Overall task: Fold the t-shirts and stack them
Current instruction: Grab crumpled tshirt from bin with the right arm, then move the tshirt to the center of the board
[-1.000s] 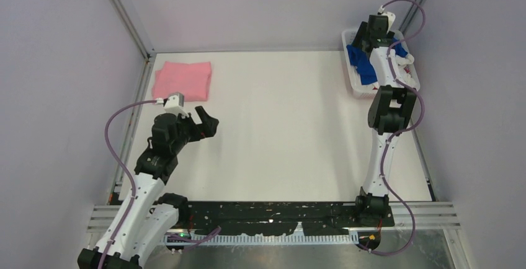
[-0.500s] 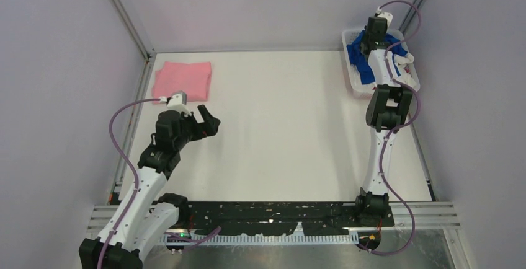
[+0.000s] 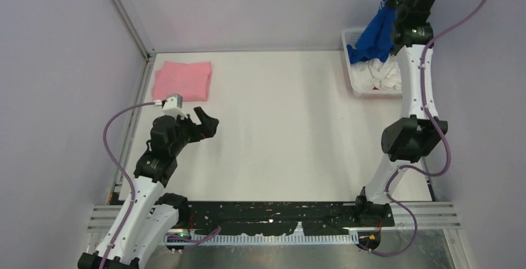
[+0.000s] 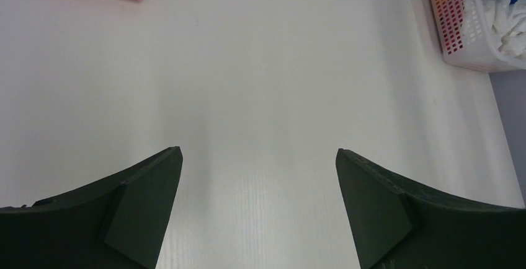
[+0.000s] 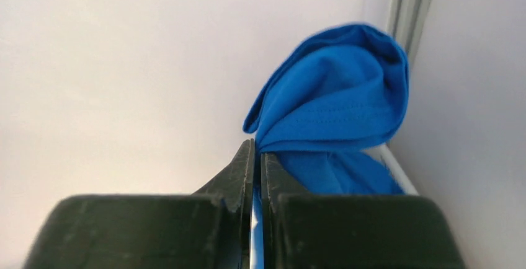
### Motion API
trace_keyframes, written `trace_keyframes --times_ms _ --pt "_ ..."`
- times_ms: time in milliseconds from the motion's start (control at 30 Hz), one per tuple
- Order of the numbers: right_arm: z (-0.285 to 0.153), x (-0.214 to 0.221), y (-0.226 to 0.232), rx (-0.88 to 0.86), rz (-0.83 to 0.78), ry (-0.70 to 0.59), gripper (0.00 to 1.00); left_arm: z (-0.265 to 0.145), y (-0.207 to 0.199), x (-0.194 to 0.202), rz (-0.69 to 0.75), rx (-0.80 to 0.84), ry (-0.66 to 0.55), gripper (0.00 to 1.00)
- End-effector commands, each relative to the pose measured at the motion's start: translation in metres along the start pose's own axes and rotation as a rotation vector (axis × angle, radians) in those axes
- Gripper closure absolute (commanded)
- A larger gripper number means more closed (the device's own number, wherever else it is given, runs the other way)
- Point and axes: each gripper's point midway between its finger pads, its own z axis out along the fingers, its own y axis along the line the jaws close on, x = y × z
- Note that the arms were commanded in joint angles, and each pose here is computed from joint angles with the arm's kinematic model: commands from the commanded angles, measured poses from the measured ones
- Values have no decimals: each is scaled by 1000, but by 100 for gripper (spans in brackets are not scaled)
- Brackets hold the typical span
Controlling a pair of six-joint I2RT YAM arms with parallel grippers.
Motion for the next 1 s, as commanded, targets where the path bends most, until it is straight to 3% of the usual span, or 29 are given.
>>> trace_keyframes --times_ms 0,267,400,633,833,867,900,933,967 --pt "-86 -136 50 -250 68 -282 95 -5 -11 -11 -3 56 -56 1" --pt "-219 -207 132 -747 192 -333 95 -14 -15 -14 -10 75 -77 1" --pt "-288 -209 185 -1041 221 -287 95 -20 -16 -17 -10 75 -90 1" --pt "-382 -196 247 -1359 230 -225 95 -27 -16 -17 -22 71 -93 1" --pt "-364 -141 242 -1221 396 -68 95 -30 -17 -18 -38 76 -94 1" --pt "-336 -104 238 -1117 423 -5 95 -30 -16 -17 -42 70 -90 1" --pt "-330 -102 224 -1027 461 -37 95 -29 -16 -16 -46 64 -85 1" --pt "-308 -51 219 -936 465 57 95 -28 -15 -15 -48 59 -78 1" --pt "-298 -42 202 -833 485 37 95 -26 -14 -13 -53 53 -67 1"
